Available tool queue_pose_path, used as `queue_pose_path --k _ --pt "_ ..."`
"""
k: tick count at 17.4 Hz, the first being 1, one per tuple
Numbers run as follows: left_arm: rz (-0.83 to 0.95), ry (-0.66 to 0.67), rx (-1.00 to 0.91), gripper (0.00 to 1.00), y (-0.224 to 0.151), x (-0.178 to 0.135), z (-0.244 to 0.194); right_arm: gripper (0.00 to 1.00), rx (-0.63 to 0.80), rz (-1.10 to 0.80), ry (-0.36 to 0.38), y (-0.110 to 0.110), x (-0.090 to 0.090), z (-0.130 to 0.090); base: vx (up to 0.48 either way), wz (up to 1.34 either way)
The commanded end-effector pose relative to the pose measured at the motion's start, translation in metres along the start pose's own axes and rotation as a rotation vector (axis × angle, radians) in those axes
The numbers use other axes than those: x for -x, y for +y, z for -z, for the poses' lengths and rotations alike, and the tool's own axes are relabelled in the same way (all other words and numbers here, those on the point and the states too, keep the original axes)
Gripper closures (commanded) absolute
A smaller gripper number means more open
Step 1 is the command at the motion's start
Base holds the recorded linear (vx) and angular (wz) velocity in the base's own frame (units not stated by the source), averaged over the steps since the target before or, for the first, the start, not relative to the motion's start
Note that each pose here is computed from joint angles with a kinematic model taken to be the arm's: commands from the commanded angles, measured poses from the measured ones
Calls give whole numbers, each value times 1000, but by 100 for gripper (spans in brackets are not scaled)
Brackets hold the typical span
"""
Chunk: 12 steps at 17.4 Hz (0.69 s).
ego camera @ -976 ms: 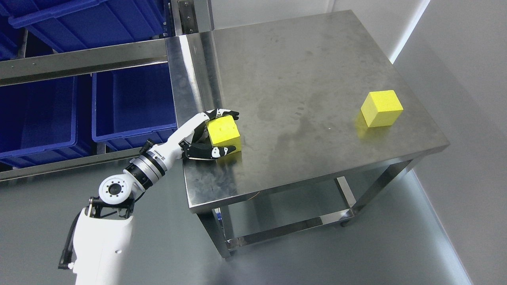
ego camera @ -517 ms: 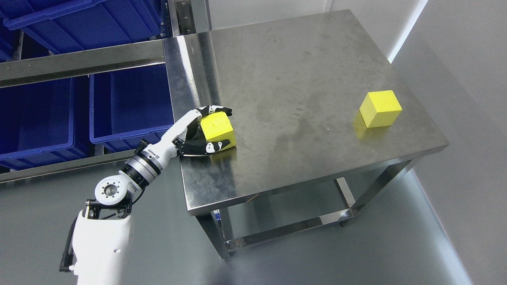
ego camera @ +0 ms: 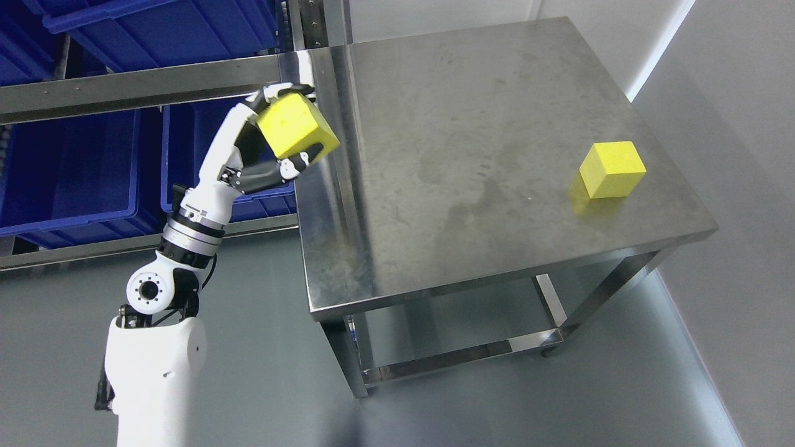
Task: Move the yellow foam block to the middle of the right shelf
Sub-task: 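Lift the yellow cube up off the table with the left hand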
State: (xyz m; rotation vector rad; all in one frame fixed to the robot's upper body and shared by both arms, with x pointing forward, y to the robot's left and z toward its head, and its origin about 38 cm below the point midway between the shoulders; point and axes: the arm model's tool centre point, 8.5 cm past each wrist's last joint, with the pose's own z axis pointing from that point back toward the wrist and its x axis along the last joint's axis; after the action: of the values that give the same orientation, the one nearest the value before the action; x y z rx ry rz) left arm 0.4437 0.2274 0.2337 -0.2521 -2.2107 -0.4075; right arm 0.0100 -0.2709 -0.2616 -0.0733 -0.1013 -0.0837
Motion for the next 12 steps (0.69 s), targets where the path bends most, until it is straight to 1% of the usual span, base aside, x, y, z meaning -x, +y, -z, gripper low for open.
queue_pose_path --k 1,6,9,12 --pt "-20 -80 -234 68 33 -12 0 0 17 -2 -22 -11 -9 1 -47 129" --pt "-6 -70 -271 68 45 -11 -13 0 17 -2 -22 -11 -9 1 -51 174" --pt "11 -73 -290 68 57 -14 -20 0 17 -1 -22 -11 -9 1 -55 379" --pt "23 -67 -290 68 63 -14 -30 0 17 -2 -22 -11 -9 1 -47 478"
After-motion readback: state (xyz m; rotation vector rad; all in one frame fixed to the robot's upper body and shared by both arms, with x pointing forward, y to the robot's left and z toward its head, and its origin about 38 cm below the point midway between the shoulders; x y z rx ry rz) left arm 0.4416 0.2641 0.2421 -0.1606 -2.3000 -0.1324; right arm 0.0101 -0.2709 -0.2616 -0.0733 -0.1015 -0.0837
